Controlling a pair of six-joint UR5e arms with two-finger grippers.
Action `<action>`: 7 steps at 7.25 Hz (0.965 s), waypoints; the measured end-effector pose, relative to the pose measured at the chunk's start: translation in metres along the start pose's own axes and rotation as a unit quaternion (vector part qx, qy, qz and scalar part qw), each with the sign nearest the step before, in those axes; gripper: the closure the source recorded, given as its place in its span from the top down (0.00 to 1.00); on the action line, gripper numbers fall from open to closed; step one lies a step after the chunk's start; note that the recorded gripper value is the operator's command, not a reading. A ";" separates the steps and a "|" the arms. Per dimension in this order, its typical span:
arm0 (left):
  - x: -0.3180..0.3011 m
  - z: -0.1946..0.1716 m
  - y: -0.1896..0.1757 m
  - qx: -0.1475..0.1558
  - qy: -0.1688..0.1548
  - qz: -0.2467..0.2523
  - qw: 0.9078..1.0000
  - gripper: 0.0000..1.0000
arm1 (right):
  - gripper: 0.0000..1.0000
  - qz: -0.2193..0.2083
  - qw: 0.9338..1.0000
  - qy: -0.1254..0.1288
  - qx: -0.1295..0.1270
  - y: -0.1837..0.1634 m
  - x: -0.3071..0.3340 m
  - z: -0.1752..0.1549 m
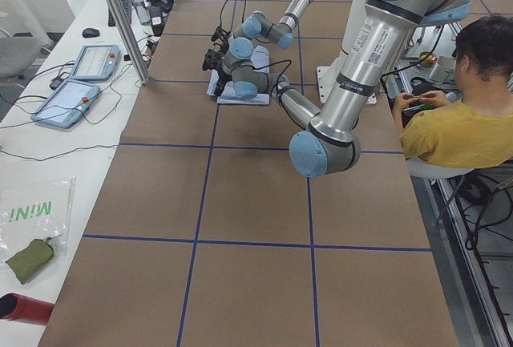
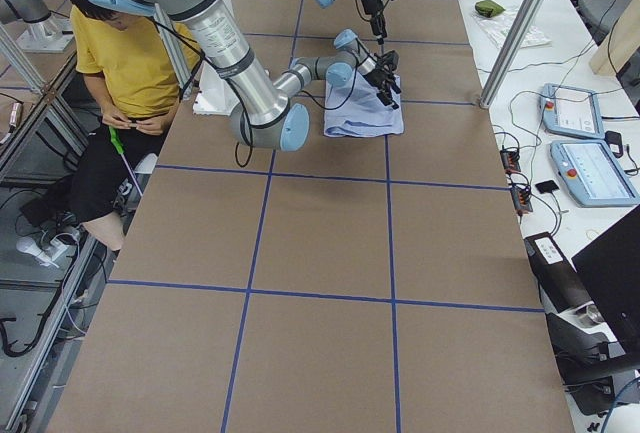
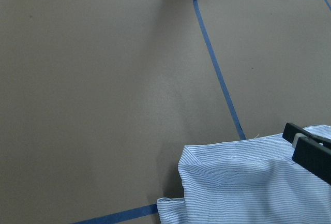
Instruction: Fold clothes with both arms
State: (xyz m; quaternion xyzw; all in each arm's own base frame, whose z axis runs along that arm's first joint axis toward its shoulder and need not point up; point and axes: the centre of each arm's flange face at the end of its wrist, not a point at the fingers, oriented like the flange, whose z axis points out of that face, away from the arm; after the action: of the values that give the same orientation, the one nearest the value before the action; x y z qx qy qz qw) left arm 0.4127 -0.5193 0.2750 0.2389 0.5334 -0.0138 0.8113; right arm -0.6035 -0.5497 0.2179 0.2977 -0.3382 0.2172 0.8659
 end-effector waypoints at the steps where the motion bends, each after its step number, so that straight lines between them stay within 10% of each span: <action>1: -0.003 -0.017 0.008 -0.009 0.007 0.001 1.000 1.00 | 1.00 0.013 0.999 -0.014 -0.034 -0.018 0.002 -0.010; 4: -0.011 -0.106 0.037 -0.038 -0.018 0.026 0.999 1.00 | 1.00 -0.008 0.991 0.022 -0.131 -0.083 0.077 -0.063; 7: -0.052 -0.193 0.034 -0.055 -0.093 0.157 0.982 1.00 | 1.00 -0.138 0.964 0.034 -0.224 -0.154 0.262 -0.127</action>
State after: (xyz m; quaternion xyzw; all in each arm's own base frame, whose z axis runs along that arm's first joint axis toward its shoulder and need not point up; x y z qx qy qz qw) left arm 0.2340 -0.4239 0.2717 0.2719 0.4114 0.1211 0.8615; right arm -0.2794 -0.5322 0.2732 0.1322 -0.3043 0.0248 0.9430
